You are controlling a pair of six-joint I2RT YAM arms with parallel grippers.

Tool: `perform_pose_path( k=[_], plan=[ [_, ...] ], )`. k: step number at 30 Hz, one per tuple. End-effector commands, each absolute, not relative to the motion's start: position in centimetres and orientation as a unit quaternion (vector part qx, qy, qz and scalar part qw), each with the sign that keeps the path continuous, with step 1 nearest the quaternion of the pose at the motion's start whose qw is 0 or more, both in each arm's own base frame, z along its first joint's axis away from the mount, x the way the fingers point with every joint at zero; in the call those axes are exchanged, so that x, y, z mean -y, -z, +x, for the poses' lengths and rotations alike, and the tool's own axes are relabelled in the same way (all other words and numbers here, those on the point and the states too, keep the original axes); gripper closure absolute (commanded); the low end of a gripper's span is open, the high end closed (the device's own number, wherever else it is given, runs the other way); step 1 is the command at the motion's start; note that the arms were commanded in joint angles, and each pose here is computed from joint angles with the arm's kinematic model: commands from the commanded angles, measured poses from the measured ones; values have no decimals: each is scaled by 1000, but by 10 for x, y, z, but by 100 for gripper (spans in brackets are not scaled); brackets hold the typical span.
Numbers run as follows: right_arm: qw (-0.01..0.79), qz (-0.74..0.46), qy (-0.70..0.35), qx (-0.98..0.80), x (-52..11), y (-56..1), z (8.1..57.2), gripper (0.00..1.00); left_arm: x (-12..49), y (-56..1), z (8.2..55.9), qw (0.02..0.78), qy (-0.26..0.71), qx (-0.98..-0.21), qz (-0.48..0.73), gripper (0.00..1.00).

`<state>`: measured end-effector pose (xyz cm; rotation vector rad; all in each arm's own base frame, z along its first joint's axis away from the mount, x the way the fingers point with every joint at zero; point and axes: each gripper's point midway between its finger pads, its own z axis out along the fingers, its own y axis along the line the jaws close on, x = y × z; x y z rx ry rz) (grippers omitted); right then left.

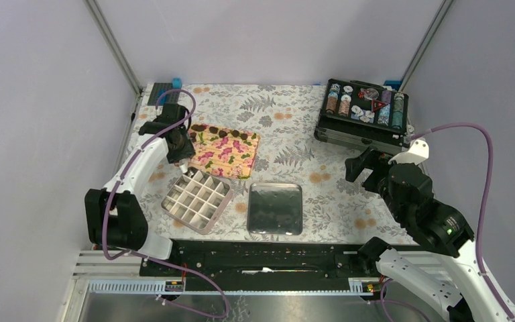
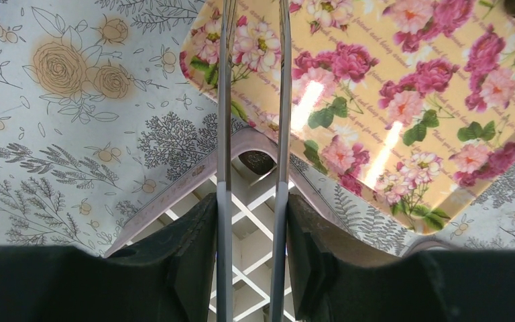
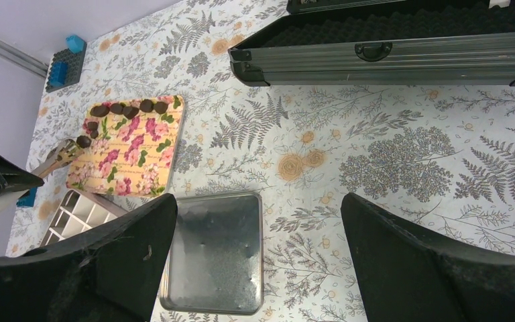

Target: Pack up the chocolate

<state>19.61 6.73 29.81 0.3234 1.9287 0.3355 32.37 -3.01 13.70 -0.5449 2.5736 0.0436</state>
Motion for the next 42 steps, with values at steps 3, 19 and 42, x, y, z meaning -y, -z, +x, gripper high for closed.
perform_pose_path(
  k=[3, 19, 42],
  plan=[
    [554, 136, -151, -807, -71, -303, 200, 0, 26, -129, 344, 269, -13, -940, -210, 60],
    [546, 128, -154, -814, -83, -298, 209, 0, 26, -121, 372, 261, 12, -942, -212, 59],
    [549, 133, -148, -812, -79, -299, 209, 0, 37, -162, 324, 282, 61, -938, -190, 100]
  ],
)
